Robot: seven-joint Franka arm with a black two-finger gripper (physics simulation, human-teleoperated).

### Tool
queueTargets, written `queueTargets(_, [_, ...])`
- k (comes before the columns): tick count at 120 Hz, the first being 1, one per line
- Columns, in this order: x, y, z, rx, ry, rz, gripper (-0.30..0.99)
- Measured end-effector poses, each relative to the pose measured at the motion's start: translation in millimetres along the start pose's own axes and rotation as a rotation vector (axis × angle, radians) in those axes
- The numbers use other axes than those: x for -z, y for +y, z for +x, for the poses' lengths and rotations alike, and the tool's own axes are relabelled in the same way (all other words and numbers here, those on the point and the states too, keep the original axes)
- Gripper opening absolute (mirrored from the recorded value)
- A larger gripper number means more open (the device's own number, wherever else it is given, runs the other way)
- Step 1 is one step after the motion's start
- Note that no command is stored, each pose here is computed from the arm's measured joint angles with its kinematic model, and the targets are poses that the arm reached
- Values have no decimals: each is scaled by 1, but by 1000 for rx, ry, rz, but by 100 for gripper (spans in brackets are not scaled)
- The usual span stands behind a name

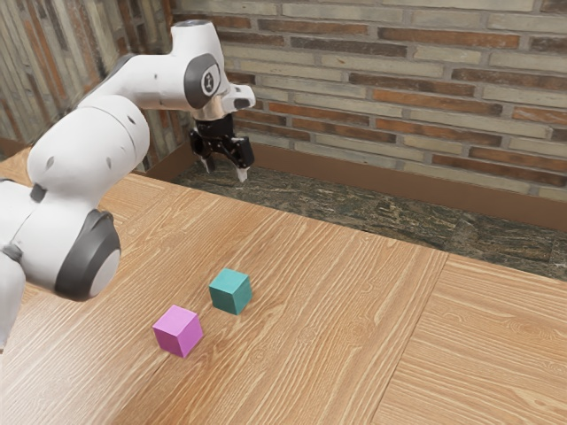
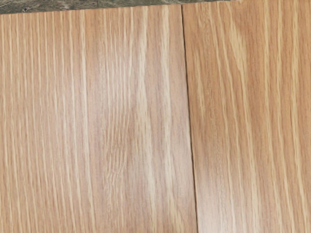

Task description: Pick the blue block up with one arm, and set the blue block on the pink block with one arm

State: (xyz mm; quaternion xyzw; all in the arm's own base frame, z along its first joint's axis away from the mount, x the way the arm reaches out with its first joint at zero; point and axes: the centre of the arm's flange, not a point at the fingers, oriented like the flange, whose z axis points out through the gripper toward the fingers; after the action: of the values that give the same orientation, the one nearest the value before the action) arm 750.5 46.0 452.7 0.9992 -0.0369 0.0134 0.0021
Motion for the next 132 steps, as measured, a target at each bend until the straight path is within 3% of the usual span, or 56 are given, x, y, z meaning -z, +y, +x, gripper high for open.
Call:
queueTargets(15, [-78, 12, 23, 36, 30, -85, 69])
queueTargets(29, [-84, 40, 28, 42, 68, -127, 69])
queueTargets(39, [-67, 76, -6, 58, 25, -147, 69])
queueTargets(47, [-56, 88, -48, 91, -16, -131, 69])
queueTargets(67, [-107, 87, -117, 102, -98, -101, 69])
queueTargets(100, [-138, 88, -118, 84, -85, 9, 69])
queueTargets(132, [-153, 108, -130, 89, -68, 0, 69])
